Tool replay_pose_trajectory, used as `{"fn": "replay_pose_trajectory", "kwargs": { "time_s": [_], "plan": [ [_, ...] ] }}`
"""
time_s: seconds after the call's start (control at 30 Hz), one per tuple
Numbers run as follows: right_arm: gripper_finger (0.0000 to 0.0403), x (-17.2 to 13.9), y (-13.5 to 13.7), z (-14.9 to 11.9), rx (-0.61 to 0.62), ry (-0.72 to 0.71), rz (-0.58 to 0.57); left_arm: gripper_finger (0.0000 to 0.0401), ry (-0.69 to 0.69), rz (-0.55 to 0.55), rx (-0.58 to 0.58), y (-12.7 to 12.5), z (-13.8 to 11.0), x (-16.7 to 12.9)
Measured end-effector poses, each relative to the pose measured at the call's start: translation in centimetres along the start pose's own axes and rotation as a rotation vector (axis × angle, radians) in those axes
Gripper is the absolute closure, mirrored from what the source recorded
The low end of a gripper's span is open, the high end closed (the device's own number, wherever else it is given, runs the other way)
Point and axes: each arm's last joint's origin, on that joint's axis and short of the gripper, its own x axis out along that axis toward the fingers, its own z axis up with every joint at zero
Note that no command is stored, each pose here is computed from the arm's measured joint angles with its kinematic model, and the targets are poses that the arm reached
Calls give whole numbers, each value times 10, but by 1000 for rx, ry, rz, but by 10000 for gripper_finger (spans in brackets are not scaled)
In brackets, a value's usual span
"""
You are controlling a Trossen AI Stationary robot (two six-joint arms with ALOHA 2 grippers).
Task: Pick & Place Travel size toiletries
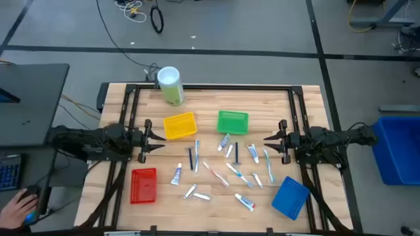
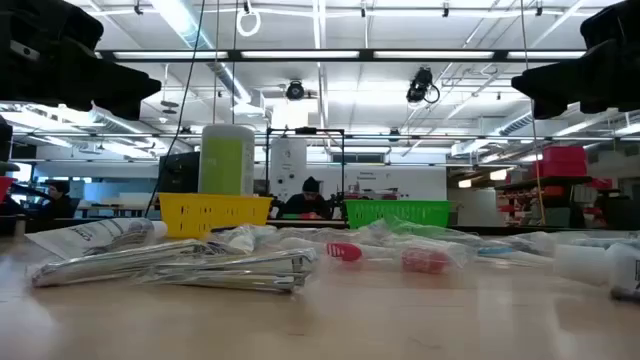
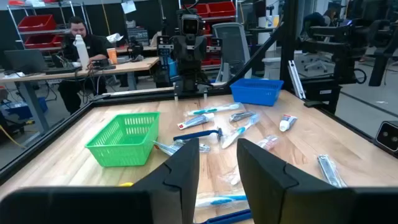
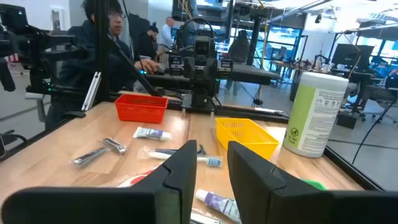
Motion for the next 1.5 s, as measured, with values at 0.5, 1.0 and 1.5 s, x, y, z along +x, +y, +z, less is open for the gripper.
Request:
{"fn": "replay_pose_trajectory", "kwargs": {
  "time_s": [0.5, 1.0, 1.5],
  "plan": [
    [303, 0, 0, 0, 0, 0, 0, 285, 0, 0, 0, 0, 0, 0],
    [302, 0, 0, 0, 0, 1, 0, 285, 0, 0, 0, 0, 0, 0],
    [304, 0, 0, 2, 3, -19, -2, 285, -87, 45, 49, 2, 9, 0]
  ]
}}
